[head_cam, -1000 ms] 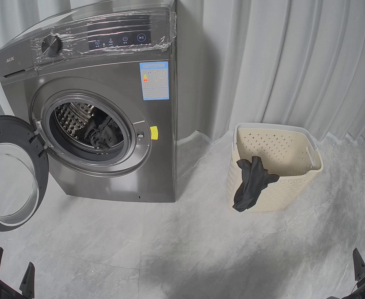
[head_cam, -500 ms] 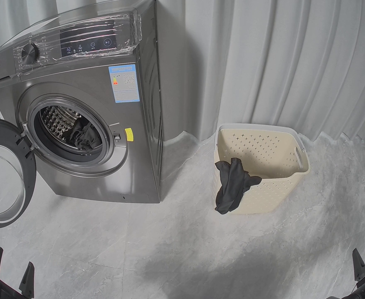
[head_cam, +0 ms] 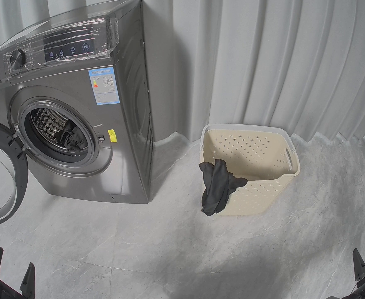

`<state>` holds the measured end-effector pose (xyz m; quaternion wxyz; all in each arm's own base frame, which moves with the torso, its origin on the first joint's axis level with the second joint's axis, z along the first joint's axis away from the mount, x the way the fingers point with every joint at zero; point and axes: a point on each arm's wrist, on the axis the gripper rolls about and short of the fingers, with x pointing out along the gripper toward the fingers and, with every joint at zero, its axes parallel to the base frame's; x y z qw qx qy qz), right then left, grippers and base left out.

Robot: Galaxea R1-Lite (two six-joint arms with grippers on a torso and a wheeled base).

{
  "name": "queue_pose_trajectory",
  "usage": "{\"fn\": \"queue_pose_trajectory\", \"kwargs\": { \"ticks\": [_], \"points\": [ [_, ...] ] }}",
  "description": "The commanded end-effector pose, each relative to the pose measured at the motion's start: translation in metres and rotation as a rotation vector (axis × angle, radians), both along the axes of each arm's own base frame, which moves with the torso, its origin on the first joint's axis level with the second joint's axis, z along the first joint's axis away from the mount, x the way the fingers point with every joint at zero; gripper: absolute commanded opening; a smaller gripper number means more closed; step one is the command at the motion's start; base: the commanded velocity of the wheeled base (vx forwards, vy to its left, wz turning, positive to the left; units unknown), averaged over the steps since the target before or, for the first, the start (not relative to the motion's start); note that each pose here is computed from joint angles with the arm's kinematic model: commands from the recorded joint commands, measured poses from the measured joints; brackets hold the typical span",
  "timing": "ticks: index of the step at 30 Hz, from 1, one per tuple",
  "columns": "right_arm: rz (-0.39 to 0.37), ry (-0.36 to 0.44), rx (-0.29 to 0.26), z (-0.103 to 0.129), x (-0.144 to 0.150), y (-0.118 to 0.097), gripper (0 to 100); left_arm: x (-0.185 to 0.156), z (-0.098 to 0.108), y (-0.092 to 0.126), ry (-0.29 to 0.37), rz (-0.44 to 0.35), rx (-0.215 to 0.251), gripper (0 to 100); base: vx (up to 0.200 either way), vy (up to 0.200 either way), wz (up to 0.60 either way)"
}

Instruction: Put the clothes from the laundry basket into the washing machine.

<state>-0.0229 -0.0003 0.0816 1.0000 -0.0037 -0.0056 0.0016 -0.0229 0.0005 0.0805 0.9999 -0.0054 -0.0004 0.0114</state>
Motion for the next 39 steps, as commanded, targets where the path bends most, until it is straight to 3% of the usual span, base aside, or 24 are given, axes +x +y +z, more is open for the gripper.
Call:
{"fn": "queue_pose_trajectory", "kwargs": {
  "ticks": [1, 15, 30, 34, 36, 37, 38, 39],
  "points": [
    [-0.003, 0.004, 0.003, -0.005, 0.000, 0.000, 100, 0.000, -0.005, 0.000, 0.001, 0.002, -0.003, 100, 0.200, 0.000, 0.00],
    [-0.003, 0.002, 0.004, -0.005, 0.000, 0.000, 100, 0.000, -0.005, 0.000, 0.000, 0.003, -0.009, 100, 0.200, 0.000, 0.00],
    [-0.003, 0.004, 0.003, -0.005, 0.000, 0.000, 100, 0.000, -0.005, 0.000, -0.001, 0.002, -0.017, 100, 0.000, 0.000, 0.00],
    [-0.009, 0.002, 0.006, -0.005, 0.000, 0.000, 100, 0.000, -0.005, 0.000, -0.001, 0.002, -0.015, 100, 0.150, 0.000, 0.00],
    [-0.008, -0.141, 0.018, 0.023, -0.008, 0.000, 100, 0.000, -0.005, 0.000, 0.000, 0.002, -0.015, 100, 0.000, 0.000, 0.00],
    [-0.006, -0.153, 0.020, 0.026, -0.009, 0.000, 100, 0.000, -0.005, 0.000, 0.000, 0.002, -0.015, 100, 0.000, 0.000, 0.00],
    [0.010, -0.257, 0.031, 0.059, -0.022, -0.001, 100, 0.000, -0.005, 0.000, -0.001, 0.002, -0.012, 100, 0.000, 0.000, 0.00],
    [0.020, -0.228, 0.030, 0.066, -0.020, -0.001, 100, 0.000, -0.005, 0.000, -0.001, 0.000, -0.008, 100, 0.000, 0.000, 0.00]
  ]
}}
